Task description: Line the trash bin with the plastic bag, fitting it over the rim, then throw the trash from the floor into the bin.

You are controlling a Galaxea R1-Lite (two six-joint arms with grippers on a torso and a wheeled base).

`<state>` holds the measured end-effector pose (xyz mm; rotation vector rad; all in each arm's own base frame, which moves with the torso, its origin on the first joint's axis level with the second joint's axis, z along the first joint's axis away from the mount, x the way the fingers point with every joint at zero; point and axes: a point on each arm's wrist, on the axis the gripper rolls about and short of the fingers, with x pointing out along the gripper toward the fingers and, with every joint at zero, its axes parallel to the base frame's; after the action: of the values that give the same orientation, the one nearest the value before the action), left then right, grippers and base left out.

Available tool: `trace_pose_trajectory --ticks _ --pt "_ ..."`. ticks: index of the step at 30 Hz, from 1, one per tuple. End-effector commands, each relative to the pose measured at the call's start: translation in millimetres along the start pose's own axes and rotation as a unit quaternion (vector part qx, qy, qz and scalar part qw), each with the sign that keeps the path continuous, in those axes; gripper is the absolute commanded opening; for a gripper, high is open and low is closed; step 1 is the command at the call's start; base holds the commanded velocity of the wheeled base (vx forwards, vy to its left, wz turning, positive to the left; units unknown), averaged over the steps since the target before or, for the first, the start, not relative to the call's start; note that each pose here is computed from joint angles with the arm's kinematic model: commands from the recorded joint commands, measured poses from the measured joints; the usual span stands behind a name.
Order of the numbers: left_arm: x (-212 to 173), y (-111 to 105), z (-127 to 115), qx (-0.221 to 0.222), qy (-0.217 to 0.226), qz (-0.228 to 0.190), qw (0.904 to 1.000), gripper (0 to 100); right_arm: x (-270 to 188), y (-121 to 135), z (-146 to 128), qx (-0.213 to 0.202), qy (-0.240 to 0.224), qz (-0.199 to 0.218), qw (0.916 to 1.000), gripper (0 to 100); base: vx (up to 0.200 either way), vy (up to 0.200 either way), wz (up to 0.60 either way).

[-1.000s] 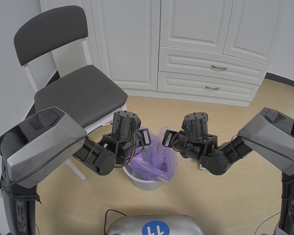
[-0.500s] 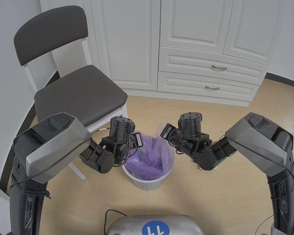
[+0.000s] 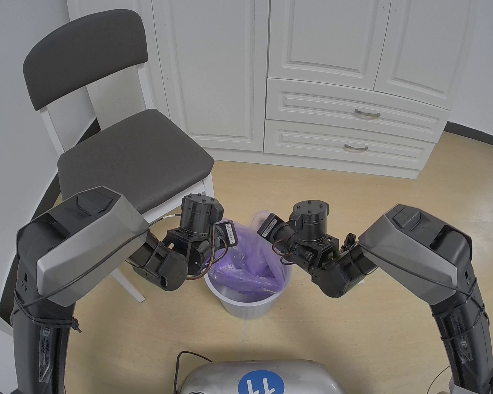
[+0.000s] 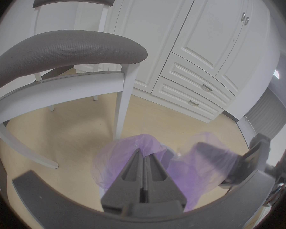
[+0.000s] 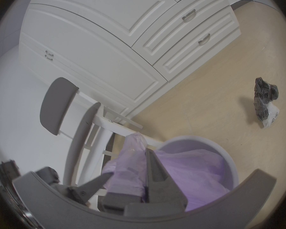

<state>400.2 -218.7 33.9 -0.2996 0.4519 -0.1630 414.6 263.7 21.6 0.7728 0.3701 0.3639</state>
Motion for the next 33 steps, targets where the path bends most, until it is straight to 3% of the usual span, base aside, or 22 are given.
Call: trace_pose_trajectory --ticks 1,7,12,14,17,18,19,21,22,24,28,29,30,33 --pt "-7 -6 -1 0.002 0.003 -0.007 1.0 0 12 -27 -16 -0.017 0.014 -0.026 0.9994 0 0.0 0.0 0.0" --pt "-7 -7 -5 -0.003 0.0 -0.012 0.9999 0 21 -49 -1 -0.029 0.011 -0.058 0.9978 0 0.0 0.0 0.0" --pt "-11 -5 -5 -0.003 0.004 -0.008 1.0 0 18 -44 6 -0.038 0.002 -0.061 0.9974 0 0.0 0.0 0.0" --pt "-15 -1 -5 0.003 0.01 -0.003 0.9999 0 15 -44 14 -0.054 -0.004 -0.067 0.9963 0 0.0 0.0 0.0" --pt "-28 6 0 0.014 0.02 0.006 0.9997 0 2 -58 33 -0.131 -0.011 -0.102 0.986 0 0.0 0.0 0.0" --pt "-28 6 0 0.014 0.02 0.006 0.9997 0 2 -58 33 -0.131 -0.011 -0.102 0.986 0 0.0 0.0 0.0" --pt "-35 12 2 0.025 0.02 0.014 0.9994 0 -8 -64 51 -0.171 -0.014 -0.115 0.9784 0 0.0 0.0 0.0" --pt "-40 14 1 0.035 0.022 0.019 0.999 0 -16 -67 61 -0.189 -0.013 -0.122 0.9743 0 0.0 0.0 0.0" --pt "-51 21 1 0.047 0.022 0.039 0.9979 0 -31 -72 77 -0.222 -0.012 -0.131 0.9662 0 0.0 0.0 0.0" --pt "-54 24 0 0.051 0.024 0.048 0.9973 0 -38 -76 82 -0.24 -0.005 -0.138 0.9608 0 0.0 0.0 0.0" --pt "-49 40 -11 0.055 0.041 0.077 0.9947 0 -62 -101 92 -0.346 0.023 -0.174 0.9219 0 0.0 0.0 0.0" --pt "-48 41 -12 0.056 0.042 0.079 0.9945 0 -63 -102 93 -0.348 0.023 -0.175 0.9208 0 0.0 0.0 0.0" --pt "-40 51 -18 0.058 0.049 0.098 0.9924 0 -68 -113 91 -0.387 0.018 -0.178 0.9048 0 0.0 0.0 0.0" --pt "-34 64 -24 0.063 0.053 0.118 0.9896 0 -71 -127 84 -0.417 0.01 -0.176 0.8916 0 0.0 0.0 0.0"
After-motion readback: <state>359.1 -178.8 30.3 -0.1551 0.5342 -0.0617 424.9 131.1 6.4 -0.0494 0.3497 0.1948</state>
